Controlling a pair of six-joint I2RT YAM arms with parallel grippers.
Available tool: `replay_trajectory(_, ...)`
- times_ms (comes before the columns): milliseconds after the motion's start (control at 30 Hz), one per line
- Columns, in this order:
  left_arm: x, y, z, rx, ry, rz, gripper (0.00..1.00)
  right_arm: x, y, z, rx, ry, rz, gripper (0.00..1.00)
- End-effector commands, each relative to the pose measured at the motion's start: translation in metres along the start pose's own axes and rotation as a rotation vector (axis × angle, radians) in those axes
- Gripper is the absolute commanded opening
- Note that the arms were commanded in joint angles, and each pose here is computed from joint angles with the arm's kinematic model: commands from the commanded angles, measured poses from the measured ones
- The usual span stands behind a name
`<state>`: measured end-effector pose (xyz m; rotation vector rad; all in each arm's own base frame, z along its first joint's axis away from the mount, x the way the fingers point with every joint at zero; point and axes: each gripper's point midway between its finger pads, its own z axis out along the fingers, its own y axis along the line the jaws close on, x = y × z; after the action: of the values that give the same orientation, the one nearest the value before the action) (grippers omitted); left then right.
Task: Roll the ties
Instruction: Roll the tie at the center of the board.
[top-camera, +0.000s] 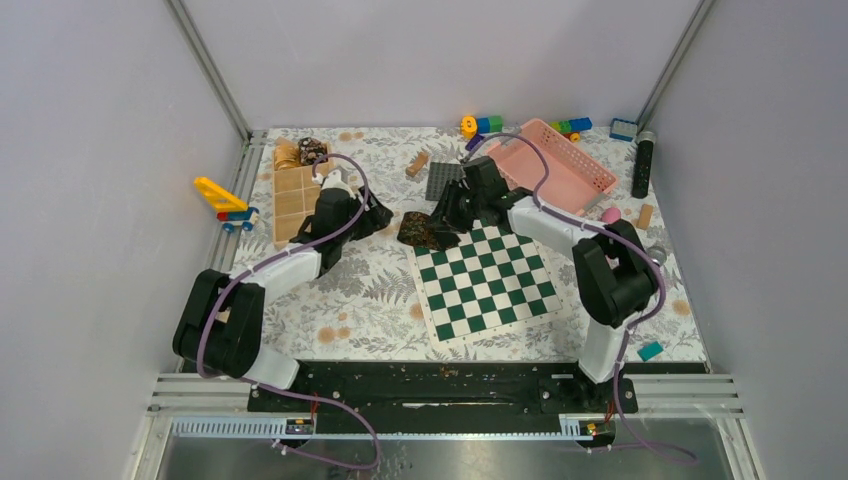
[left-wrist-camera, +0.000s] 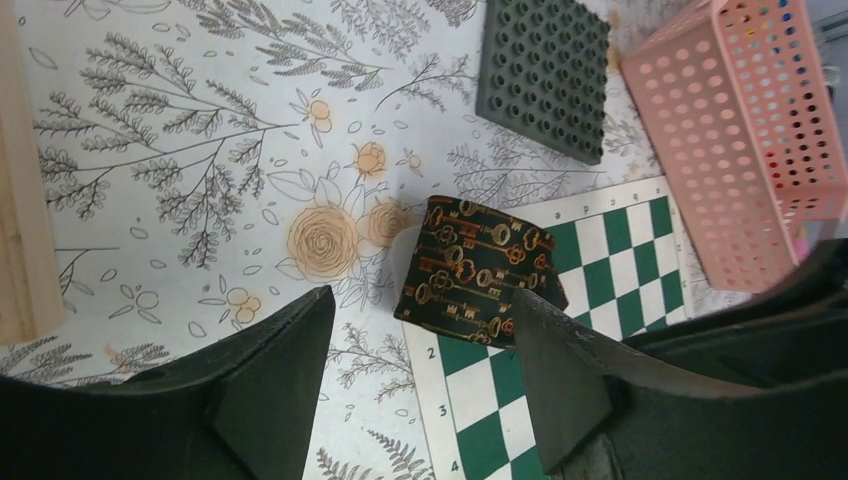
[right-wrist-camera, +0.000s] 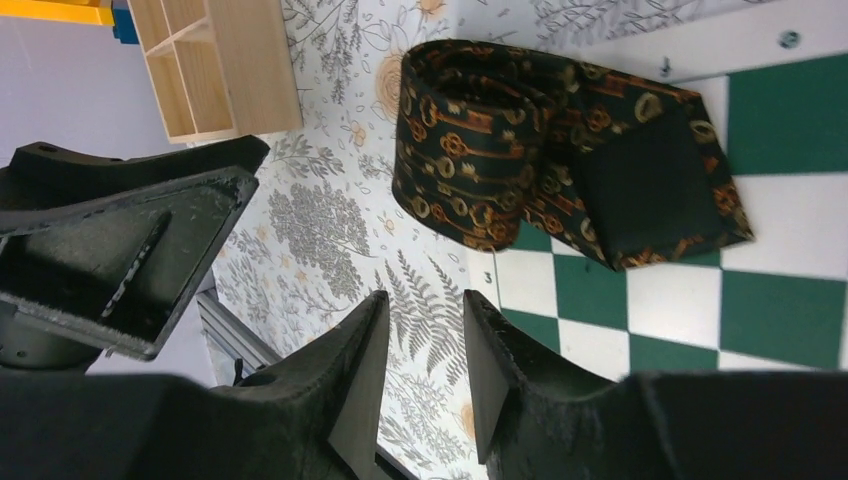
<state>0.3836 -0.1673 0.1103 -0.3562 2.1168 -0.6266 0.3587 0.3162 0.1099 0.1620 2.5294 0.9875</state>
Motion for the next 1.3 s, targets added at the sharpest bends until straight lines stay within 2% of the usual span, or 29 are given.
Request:
replay_trajectory(0,-0.024,-0.025,0.001,0.143,-0.073,-0.016,0.67,-0.01,0.03,0.012,-0.08,0.013,-0.024,0.39)
replay_trajectory(200,-0.019,-0.023,0.009,0.158,-0.048,-0.017,0.66,-0.003,0.035,0.03,-0.094,0.082,-0.049,0.35)
replay_trajectory(567,-0.006,-0.023,0.02,0.181,0.007,-0.006,0.64,-0.001,0.029,0.051,-0.048,0.11,-0.058,0.35)
replay_trajectory(1267,0.013,-0.044,0.036,0.318,0.113,0.029,0.75,0.002,-0.028,0.058,0.199,0.069,-0.001,0.33)
